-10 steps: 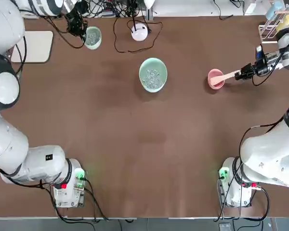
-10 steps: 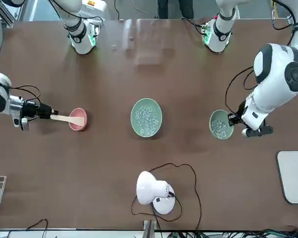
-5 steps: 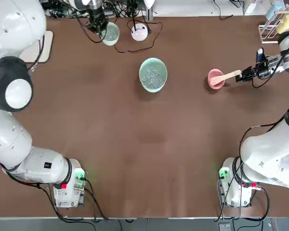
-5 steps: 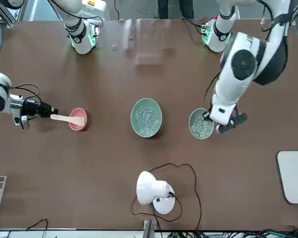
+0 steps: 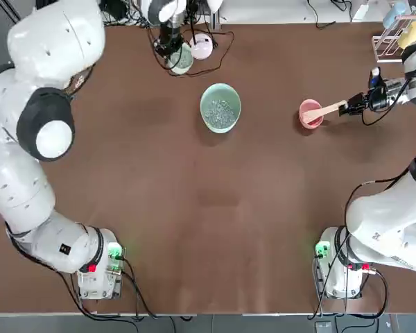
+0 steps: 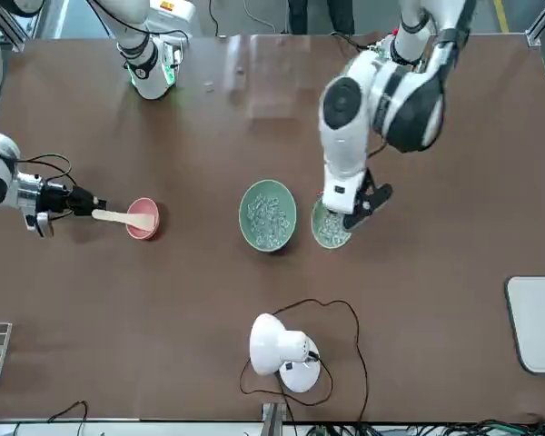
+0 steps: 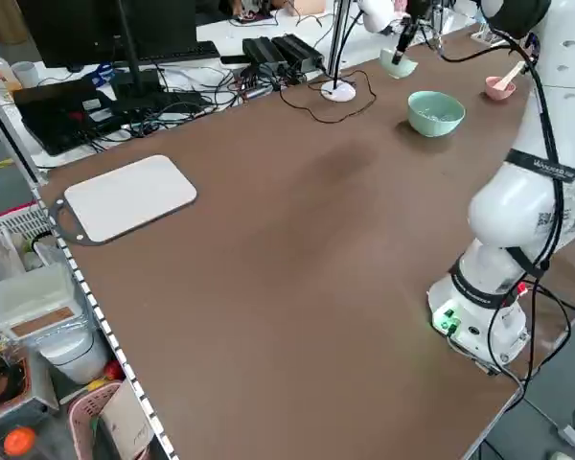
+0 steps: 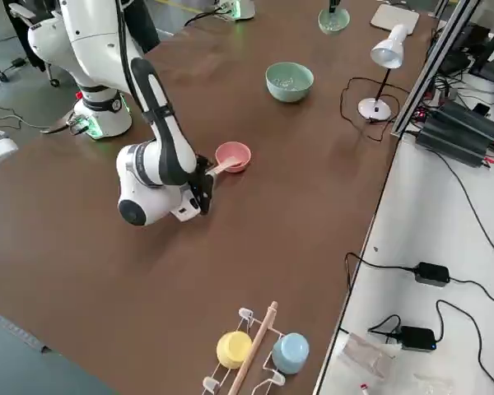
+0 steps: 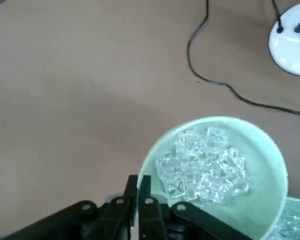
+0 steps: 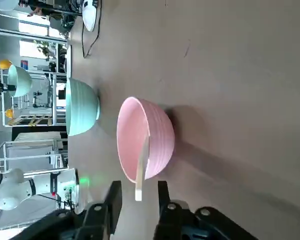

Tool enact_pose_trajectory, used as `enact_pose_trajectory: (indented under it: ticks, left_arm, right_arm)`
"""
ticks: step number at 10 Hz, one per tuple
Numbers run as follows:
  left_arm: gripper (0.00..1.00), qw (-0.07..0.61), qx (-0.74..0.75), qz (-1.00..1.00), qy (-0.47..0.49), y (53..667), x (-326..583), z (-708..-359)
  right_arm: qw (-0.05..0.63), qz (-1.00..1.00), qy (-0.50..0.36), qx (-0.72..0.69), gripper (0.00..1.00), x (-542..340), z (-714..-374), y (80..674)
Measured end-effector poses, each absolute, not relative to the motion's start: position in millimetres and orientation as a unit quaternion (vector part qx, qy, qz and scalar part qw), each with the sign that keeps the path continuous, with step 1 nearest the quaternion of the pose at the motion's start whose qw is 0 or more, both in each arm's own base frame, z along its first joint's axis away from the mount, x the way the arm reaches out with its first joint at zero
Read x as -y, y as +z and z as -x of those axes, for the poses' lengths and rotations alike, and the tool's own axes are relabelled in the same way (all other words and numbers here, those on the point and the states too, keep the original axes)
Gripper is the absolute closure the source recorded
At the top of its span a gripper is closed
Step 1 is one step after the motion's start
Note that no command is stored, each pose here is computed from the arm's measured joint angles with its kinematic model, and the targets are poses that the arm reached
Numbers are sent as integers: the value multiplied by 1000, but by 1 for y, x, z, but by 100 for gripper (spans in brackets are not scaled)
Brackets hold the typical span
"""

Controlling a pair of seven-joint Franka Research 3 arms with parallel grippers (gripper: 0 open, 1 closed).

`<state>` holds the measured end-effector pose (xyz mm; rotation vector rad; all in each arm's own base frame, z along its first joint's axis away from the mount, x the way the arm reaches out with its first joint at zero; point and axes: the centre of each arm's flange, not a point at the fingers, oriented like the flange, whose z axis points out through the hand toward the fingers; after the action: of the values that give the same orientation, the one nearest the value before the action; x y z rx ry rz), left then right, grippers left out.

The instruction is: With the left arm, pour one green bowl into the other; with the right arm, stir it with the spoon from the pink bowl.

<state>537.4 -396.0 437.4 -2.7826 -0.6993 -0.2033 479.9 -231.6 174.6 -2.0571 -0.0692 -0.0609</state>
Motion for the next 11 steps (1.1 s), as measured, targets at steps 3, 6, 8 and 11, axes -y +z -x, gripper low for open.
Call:
enact_pose_trajectory:
  ticks: [3, 6, 8, 11]
  left_arm:
    - [96, 179, 255, 943, -116, 414, 447, -516]
    - [96, 234, 289, 908, -193, 394, 482, -484]
    - [96, 266, 317, 876, -248, 394, 495, -463]
    - [96, 284, 323, 854, -293, 383, 509, -452]
  right_arm:
    - [518, 854, -32, 26, 65, 232, -482, 176]
    - [517, 855, -34, 26, 70, 233, -484, 178]
    - [517, 855, -35, 26, 75, 233, -484, 178]
    - [517, 855, -35, 27, 81, 233, -484, 178]
